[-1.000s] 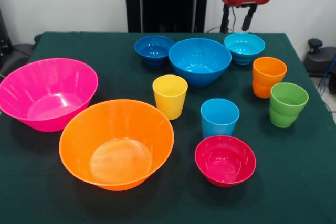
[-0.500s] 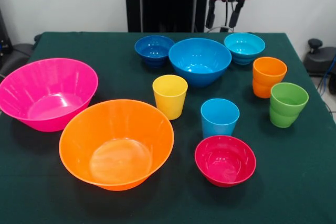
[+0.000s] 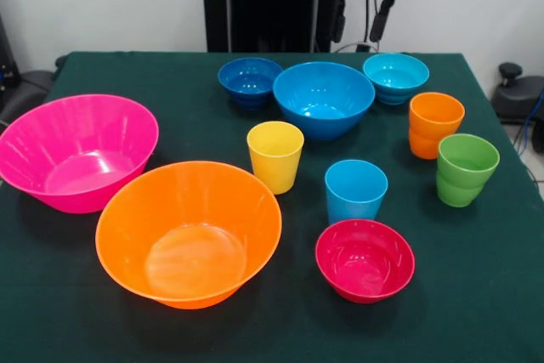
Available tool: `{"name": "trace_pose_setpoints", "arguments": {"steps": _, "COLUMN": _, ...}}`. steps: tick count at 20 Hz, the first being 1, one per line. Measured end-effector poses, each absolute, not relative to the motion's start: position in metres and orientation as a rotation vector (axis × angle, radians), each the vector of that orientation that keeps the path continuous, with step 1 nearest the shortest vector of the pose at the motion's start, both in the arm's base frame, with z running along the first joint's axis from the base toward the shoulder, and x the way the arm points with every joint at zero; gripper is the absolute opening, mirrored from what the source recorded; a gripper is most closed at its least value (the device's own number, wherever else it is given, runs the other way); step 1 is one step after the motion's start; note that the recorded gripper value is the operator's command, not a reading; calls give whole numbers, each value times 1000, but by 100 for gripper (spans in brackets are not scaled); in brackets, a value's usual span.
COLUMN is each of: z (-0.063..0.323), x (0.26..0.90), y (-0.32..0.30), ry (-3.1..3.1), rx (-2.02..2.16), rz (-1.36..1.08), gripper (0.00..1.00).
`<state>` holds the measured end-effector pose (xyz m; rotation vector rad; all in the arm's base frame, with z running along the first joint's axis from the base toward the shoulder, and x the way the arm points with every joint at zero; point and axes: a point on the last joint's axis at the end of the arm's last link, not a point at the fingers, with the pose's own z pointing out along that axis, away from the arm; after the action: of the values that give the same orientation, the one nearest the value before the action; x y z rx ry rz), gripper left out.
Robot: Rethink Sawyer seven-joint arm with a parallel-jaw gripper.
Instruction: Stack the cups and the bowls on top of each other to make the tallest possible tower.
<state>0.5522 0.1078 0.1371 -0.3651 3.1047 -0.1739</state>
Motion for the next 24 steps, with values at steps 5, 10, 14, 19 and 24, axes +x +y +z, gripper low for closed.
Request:
{"name": "trace_pose_setpoints", "arguments": {"steps": 5, "z": 127, "x": 567, "y": 115, "ry": 3094, "rx": -387, "rz": -175, "gripper": 100}}
{"name": "trace_pose_setpoints", "arguments": {"steps": 10, "z": 107, "x": 582, "y": 115, "ry": 3099, "rx": -393, "rz": -176, "gripper": 100}}
{"name": "trace_pose_setpoints", "arguments": {"steps": 14, "z": 93, "x": 605, "y": 110, "ry": 3091, "rx": -377, "rz": -162, "gripper": 100}}
{"name": "trace_pose_setpoints", "arguments": {"steps": 19, "z": 89, "x": 635, "y": 102, "ry": 3081, "rx": -356, "rz": -160, "gripper": 100}}
{"name": "trace_pose_setpoints", "arguments": {"steps": 24, "z": 95, "x": 661, "y": 102, "ry": 3074, "rx": -350, "rz": -166, "gripper": 100}}
